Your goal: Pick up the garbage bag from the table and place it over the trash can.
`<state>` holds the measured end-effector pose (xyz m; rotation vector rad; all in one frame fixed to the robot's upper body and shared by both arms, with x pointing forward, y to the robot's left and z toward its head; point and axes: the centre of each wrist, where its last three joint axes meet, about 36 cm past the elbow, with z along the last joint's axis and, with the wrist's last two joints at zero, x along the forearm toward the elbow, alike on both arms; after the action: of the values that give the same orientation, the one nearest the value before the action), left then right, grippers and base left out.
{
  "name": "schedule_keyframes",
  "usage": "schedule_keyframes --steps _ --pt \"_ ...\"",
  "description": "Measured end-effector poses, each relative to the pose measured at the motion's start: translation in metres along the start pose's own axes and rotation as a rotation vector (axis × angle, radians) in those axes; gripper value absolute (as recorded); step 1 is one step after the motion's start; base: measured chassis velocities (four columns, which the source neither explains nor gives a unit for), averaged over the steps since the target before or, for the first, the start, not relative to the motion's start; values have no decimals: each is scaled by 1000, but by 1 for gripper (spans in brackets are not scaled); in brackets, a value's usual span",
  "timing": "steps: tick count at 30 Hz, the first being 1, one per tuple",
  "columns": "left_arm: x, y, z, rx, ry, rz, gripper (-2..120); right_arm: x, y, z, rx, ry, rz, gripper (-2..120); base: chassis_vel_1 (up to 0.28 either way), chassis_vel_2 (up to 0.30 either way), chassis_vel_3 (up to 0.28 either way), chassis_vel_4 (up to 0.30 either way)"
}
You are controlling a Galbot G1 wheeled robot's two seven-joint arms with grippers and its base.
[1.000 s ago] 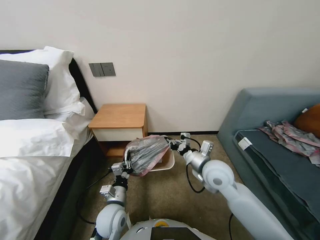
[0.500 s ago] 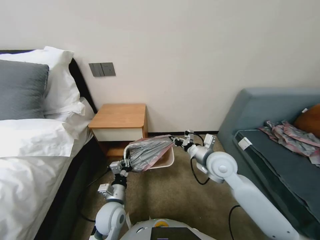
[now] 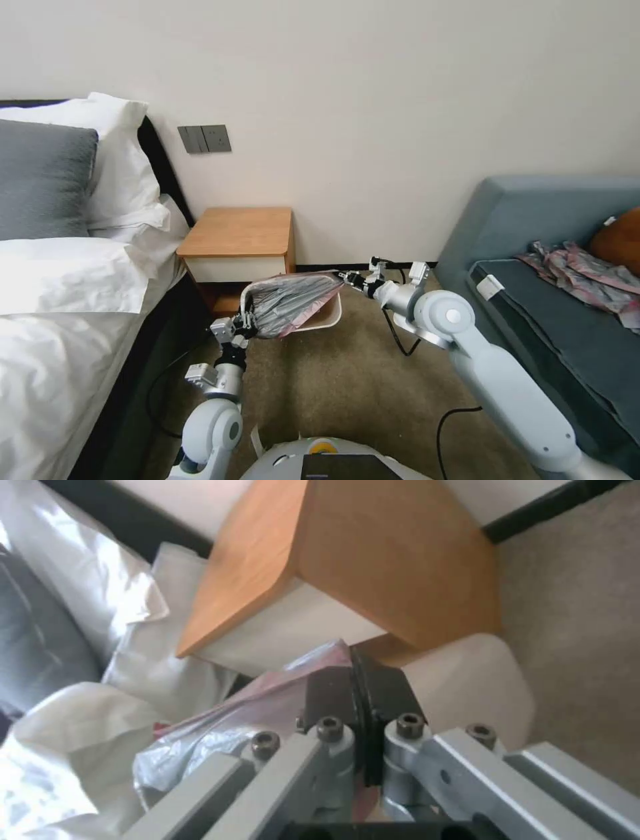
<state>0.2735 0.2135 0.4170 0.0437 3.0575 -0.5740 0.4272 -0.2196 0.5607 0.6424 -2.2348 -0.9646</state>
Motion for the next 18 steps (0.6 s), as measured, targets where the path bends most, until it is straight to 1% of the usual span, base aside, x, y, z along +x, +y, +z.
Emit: schedule_keyframes --steps 5,9,15,18 --pt "-1 2 1 -1 -5 16 6 -6 -2 -11 -12 8 -13 0 0 0 0 0" --pt "-2 2 1 5 -8 22 6 -9 -2 -16 -11 14 0 0 0 0 0 0" --pt "-6 3 -1 42 -15 28 6 -12 -4 -18 -36 31 40 0 0 0 0 0" --pt "-7 3 -1 48 -15 27 6 -12 -5 -18 -37 31 41 0 0 0 0 0"
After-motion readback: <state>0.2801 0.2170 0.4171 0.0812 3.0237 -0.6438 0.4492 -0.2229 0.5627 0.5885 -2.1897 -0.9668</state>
